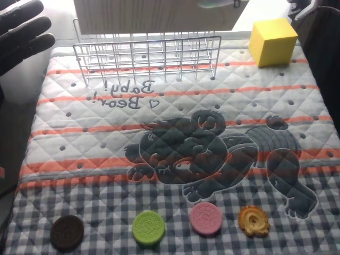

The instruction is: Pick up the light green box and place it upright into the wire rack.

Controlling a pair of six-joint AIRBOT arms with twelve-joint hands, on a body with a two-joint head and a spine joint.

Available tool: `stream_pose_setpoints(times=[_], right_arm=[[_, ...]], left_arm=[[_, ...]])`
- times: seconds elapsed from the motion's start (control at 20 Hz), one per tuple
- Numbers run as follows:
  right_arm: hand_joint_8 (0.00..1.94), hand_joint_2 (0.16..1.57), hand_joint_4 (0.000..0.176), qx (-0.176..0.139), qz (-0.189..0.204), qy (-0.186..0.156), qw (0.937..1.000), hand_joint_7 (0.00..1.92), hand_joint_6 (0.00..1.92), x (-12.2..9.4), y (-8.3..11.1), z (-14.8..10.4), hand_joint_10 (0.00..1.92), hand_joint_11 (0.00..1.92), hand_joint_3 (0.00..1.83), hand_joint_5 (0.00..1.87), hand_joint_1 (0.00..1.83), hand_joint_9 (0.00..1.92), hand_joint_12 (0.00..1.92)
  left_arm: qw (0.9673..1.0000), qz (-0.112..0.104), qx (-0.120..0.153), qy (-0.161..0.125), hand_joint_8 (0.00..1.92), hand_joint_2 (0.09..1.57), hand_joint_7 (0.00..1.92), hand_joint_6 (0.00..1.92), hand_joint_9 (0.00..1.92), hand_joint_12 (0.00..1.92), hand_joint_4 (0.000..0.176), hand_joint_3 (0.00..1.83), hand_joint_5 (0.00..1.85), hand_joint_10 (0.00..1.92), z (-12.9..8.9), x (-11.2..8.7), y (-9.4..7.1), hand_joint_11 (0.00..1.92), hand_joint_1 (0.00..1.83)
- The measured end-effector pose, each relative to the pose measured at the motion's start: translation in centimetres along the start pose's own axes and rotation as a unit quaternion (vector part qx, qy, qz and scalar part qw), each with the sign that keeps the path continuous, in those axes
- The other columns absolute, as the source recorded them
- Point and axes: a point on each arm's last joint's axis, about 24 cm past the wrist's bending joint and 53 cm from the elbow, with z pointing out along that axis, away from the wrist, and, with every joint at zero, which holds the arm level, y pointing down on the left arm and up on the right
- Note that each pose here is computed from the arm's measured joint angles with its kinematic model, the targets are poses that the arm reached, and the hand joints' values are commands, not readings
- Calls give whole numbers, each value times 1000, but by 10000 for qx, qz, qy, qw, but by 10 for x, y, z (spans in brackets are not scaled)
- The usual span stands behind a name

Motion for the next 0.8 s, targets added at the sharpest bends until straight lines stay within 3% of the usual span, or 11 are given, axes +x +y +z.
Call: stream_pose_setpoints(times=[0.15,0.25,0.3,0.35,0.4,0.45,0.55,0.65,0.8], right_arm=[[649,1070,0,66,53,-27,10000,1223,973,-1,-4,2,0,1399,0,960,1264,1568,709],[654,1072,0,75,47,-38,10000,1227,975,-2,-5,2,4,1360,1,945,1267,1561,694],[598,1063,0,112,44,-40,9999,1254,942,-2,-8,3,3,1344,0,972,1269,1560,645],[598,1063,0,143,41,-34,9999,1254,942,-1,-9,3,3,1344,0,972,1269,1560,645],[510,1051,0,170,43,-24,9998,1301,905,-1,-11,3,2,1409,0,992,1275,1563,561],[504,1051,0,193,42,-14,9998,1307,901,0,-12,3,0,1419,0,988,1277,1556,553],[445,1044,0,205,44,-12,9998,1339,889,1,-13,5,2,1435,0,991,1282,1559,545],[404,1040,0,187,61,24,9998,1355,881,6,-11,7,4,1453,0,1002,1283,1568,540],[389,1042,0,212,80,106,9997,1353,905,16,-14,8,5,1469,1,997,1279,1550,422]], left_arm=[[10000,-11,-13,23,0,935,366,0,405,723,55,1,583,0,1,2,2,183,769],[10000,-16,-15,15,1,936,370,4,396,726,26,1,594,0,1,2,2,165,782],[10000,-15,-15,14,1,938,371,1,400,730,50,2,588,2,1,2,2,172,782],[10000,-15,-9,18,1,938,371,1,400,730,50,2,588,2,1,2,2,172,782],[10000,-11,-9,20,2,934,375,0,410,734,65,0,574,6,1,2,2,186,788],[10000,-11,1,30,0,937,371,2,400,725,65,1,576,1,1,2,1,170,783],[10000,-13,34,36,1,938,375,7,403,727,35,2,593,2,2,3,-1,174,753],[10000,-10,46,40,4,934,382,8,418,738,36,0,600,8,2,3,-2,200,766],[10000,-12,71,35,2,931,378,2,411,730,57,0,592,4,2,3,-3,189,758]])
